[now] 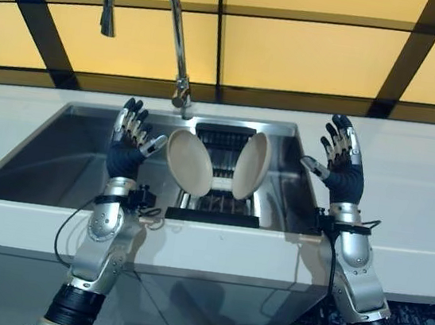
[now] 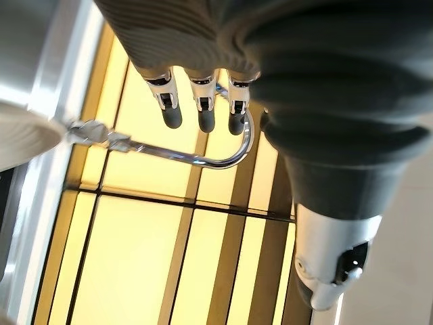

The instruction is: Pick up plates and place into dishwasher.

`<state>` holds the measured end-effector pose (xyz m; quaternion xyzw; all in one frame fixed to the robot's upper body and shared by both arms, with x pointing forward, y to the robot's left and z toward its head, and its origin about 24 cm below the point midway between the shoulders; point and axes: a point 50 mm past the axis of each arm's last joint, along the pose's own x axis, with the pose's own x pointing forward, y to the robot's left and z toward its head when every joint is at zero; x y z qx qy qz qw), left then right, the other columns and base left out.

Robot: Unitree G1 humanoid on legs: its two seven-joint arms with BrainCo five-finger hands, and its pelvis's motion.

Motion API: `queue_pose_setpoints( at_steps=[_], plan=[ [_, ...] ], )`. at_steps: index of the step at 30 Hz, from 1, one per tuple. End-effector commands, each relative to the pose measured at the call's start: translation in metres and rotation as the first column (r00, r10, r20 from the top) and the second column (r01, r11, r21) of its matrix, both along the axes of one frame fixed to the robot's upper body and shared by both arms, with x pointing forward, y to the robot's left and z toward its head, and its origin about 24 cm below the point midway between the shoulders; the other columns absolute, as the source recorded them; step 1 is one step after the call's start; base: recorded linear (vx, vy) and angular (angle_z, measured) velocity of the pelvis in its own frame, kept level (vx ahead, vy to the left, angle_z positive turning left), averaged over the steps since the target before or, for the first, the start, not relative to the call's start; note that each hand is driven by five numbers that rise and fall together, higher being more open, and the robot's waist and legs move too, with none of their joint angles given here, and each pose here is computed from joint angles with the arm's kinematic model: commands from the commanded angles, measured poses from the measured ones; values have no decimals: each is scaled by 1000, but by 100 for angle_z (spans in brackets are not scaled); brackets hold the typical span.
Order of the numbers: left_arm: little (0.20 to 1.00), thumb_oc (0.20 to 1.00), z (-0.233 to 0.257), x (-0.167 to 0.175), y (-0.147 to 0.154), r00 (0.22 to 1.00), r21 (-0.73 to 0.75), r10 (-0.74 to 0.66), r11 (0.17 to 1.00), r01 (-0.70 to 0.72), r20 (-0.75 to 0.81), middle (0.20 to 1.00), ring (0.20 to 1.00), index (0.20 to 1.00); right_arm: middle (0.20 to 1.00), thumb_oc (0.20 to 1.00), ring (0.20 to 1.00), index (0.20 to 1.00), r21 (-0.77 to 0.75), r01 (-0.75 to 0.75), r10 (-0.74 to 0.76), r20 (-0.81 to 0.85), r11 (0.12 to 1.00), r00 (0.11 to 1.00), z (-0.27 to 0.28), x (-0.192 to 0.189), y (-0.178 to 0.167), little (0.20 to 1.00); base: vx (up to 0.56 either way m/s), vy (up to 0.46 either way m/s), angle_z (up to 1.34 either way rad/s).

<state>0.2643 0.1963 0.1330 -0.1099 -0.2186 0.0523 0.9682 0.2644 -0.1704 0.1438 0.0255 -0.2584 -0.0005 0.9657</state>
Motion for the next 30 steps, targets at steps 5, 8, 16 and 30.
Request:
queue_pose_setpoints(
  at_steps=[5,8,16,30],
  plan=[
    [1000,1000,19,12,22,990,173,124,976,-133,67,1000,1000,1000,1000,1000,1000,1000,-13,31,-29,104,999,994,21,1,-5,1000,9,-27,0],
    [1000,1000,16,15,31,988,193,149,969,-153,32,1000,1000,1000,1000,1000,1000,1000,-10,33,-32,96,999,995,20,1,-8,1000,23,-60,0],
    [1000,1000,18,15,42,982,241,186,952,-191,43,1000,1000,1000,1000,1000,1000,1000,-16,32,-30,84,999,996,19,0,-10,1000,19,-80,-1],
    [1000,1000,10,4,64,961,331,273,903,-273,46,1000,1000,1000,1000,1000,1000,1000,-38,7,-5,69,999,998,17,2,-15,1000,20,-69,-11]
  ],
)
